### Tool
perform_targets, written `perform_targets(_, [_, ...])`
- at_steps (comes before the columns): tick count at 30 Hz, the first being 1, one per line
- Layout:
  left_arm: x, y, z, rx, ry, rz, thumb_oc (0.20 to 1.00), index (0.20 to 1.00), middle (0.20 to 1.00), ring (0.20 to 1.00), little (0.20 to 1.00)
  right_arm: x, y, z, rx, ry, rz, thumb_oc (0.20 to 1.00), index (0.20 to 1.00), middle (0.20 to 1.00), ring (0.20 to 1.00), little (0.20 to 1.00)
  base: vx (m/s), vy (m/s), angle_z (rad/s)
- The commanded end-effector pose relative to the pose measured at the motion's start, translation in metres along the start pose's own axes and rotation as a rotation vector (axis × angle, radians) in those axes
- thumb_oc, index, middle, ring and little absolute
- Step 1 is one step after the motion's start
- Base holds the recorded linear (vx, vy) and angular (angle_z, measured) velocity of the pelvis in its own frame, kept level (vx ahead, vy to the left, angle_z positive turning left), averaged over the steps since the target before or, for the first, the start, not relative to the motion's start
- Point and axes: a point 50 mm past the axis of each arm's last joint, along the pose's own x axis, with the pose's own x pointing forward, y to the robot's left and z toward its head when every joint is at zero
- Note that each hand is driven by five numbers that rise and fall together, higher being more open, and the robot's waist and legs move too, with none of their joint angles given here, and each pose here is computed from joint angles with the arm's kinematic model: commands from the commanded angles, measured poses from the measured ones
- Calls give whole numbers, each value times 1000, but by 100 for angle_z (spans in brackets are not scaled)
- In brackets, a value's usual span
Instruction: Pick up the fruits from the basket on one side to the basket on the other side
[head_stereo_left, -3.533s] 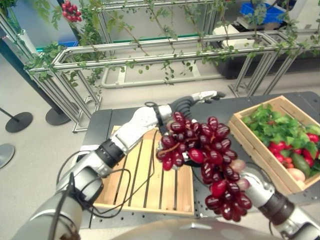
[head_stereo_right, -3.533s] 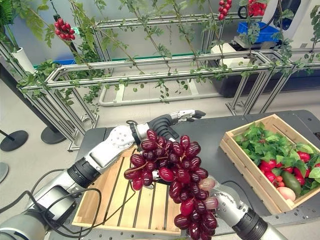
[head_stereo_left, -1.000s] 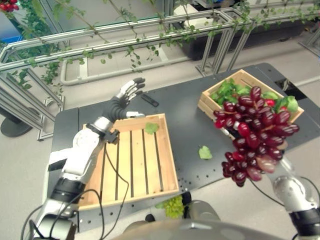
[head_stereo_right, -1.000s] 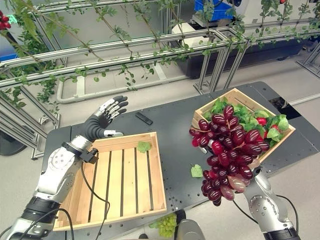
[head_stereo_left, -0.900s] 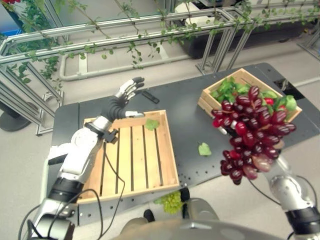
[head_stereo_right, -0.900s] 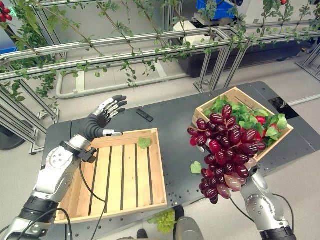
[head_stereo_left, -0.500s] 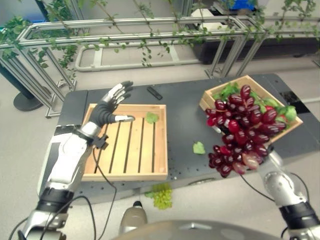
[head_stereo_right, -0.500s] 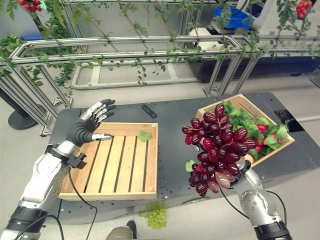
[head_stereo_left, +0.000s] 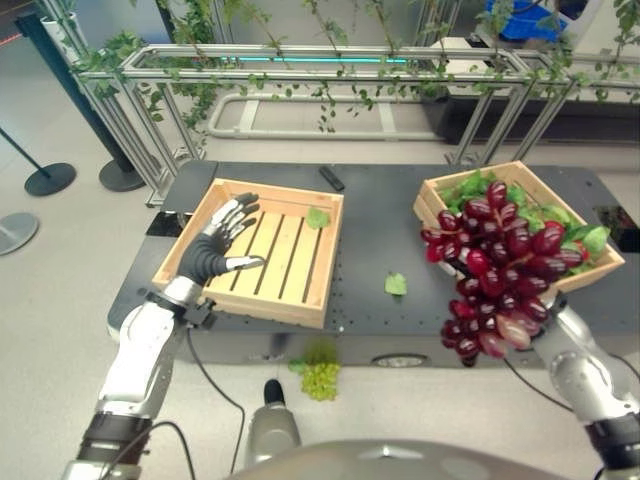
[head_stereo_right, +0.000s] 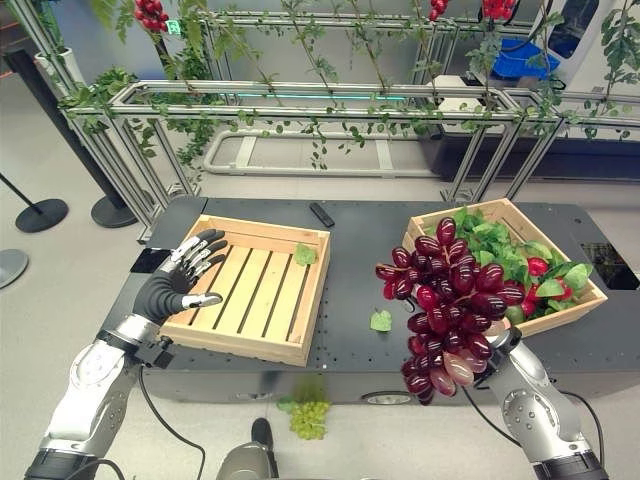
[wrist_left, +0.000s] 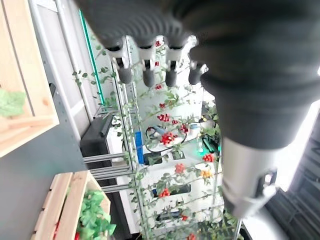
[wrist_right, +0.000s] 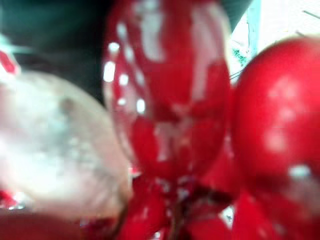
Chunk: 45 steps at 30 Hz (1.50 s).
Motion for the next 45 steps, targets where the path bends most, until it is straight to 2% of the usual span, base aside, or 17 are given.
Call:
perform_targets(1, [14, 0, 20, 46, -108, -19, 1000, 1000, 1000, 1000, 1000, 4, 5, 29, -58, -168, 31, 200, 200, 200, 200, 200, -136, 56, 40])
perform_targets(11, [14, -1, 25, 53, -133, -29, 1000, 1000, 1000, 1000, 1000, 3, 0, 22, -44, -205, -27, 200, 200, 200, 200, 200, -184, 241, 28])
perform_targets(24, [-15, 18, 21, 119, -45, 46, 1000, 1000, 1000, 1000, 1000, 11, -2, 4, -11, -149, -37, 200, 200, 200, 200, 200, -184, 202, -24])
perform_targets(36, [-31, 27, 13, 99, -15, 144, 1000, 1000, 1000, 1000, 1000, -6, -13, 12, -61, -116, -99, 200, 200, 200, 200, 200, -17, -91, -54])
perform_targets(45, [-21, 21, 11, 65, -55, 168, 1000, 1000, 1000, 1000, 1000, -29, -24, 35, -156, -178, -211, 200, 200, 200, 200, 200, 23, -85, -35])
